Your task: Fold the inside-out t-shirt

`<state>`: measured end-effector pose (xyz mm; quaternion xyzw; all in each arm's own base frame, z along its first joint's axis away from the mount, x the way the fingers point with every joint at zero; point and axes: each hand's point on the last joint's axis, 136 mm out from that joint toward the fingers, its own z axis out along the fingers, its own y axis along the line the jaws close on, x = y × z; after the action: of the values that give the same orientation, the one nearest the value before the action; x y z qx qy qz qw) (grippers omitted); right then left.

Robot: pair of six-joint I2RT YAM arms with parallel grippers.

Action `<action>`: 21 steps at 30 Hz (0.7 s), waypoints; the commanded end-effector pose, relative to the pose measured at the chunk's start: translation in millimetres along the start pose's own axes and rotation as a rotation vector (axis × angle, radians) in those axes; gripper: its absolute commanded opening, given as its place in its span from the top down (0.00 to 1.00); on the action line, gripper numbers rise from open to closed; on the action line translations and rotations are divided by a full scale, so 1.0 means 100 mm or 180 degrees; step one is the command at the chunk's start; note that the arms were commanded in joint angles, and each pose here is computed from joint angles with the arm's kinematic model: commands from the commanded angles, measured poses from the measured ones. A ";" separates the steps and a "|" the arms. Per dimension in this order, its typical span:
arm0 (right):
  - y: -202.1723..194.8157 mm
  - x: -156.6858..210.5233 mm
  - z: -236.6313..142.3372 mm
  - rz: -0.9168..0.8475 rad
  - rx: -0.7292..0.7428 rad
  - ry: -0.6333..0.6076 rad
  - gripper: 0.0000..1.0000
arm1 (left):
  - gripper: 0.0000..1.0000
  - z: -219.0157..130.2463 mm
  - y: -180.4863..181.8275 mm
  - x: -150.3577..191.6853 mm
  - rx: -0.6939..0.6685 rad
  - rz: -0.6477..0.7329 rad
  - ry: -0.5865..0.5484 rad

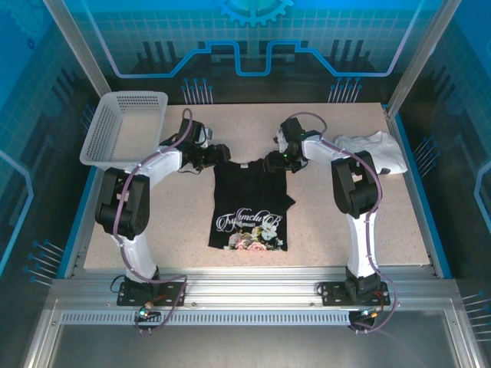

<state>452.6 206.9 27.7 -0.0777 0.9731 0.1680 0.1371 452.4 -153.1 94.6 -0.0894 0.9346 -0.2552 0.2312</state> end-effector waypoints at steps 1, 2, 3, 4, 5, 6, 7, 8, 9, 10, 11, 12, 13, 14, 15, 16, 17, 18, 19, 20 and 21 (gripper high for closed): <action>0.15 0.20 0.16 0.0001 -0.0155 0.0261 0.28 | 0.24 0.15 0.27 0.05 -0.0300 -0.0097 0.0131; 0.15 0.20 0.16 0.0003 -0.0155 0.0264 0.28 | 0.24 0.21 0.29 0.07 -0.0305 -0.0115 0.0200; 0.16 0.20 0.16 -0.0001 -0.0156 0.0263 0.28 | 0.24 0.28 0.30 0.11 -0.0290 -0.0132 0.0267; 0.15 0.21 0.15 -0.0001 -0.0154 0.0263 0.28 | 0.24 0.32 0.29 0.14 -0.0259 -0.0137 0.0312; 0.15 0.20 0.15 -0.0001 -0.0154 0.0262 0.28 | 0.24 0.37 0.25 0.15 -0.0208 -0.0126 0.0350; 0.16 0.20 0.15 -0.0010 -0.0156 0.0255 0.29 | 0.24 0.41 0.23 0.18 -0.0180 -0.0102 0.0390; 0.15 0.20 0.16 -0.0008 -0.0164 0.0260 0.29 | 0.24 0.44 0.20 0.21 -0.0161 -0.0083 0.0434; 0.16 0.20 0.16 -0.0010 -0.0174 0.0261 0.30 | 0.24 0.47 0.16 0.24 -0.0131 -0.0045 0.0475; 0.17 0.20 0.16 -0.0008 -0.0180 0.0263 0.30 | 0.24 0.50 0.13 0.28 -0.0120 -0.0015 0.0510; 0.17 0.21 0.16 -0.0010 -0.0186 0.0266 0.31 | 0.25 0.52 0.12 0.31 -0.0128 -0.0008 0.0541; 0.18 0.21 0.17 -0.0005 -0.0193 0.0278 0.33 | 0.25 0.54 0.12 0.34 -0.0134 -0.0018 0.0585; 0.18 0.22 0.18 0.0007 -0.0207 0.0286 0.34 | 0.27 0.55 0.13 0.37 -0.0139 -0.0051 0.0623; 0.19 0.22 0.18 0.0002 -0.0227 0.0293 0.36 | 0.28 0.56 0.13 0.40 -0.0132 -0.0074 0.0660; 0.21 0.22 0.19 -0.0001 -0.0240 0.0307 0.37 | 0.30 0.58 0.14 0.43 -0.0131 -0.0097 0.0698; 0.23 0.23 0.20 -0.0007 -0.0246 0.0328 0.38 | 0.31 0.59 0.14 0.46 -0.0126 -0.0109 0.0744; 0.24 0.24 0.21 -0.0014 -0.0256 0.0356 0.39 | 0.32 0.60 0.13 0.50 -0.0117 -0.0118 0.0807; 0.26 0.25 0.22 -0.0023 -0.0263 0.0369 0.40 | 0.33 0.62 0.12 0.54 -0.0106 -0.0118 0.0869; 0.28 0.25 0.23 -0.0036 -0.0265 0.0383 0.42 | 0.34 0.63 0.11 0.58 -0.0101 -0.0107 0.0935; 0.29 0.26 0.24 -0.0038 -0.0267 0.0399 0.43 | 0.35 0.65 0.09 0.62 -0.0098 -0.0097 0.0992; 0.31 0.27 0.25 -0.0037 -0.0281 0.0413 0.44 | 0.36 0.67 0.09 0.65 -0.0100 -0.0085 0.1045; 0.32 0.27 0.26 -0.0033 -0.0300 0.0425 0.46 | 0.38 0.68 0.08 0.67 -0.0091 -0.0081 0.1080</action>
<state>453.9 208.0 25.5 -0.0771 0.9750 0.1657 0.1263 448.6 -178.6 29.5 -0.0799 0.9582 -0.2429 0.1285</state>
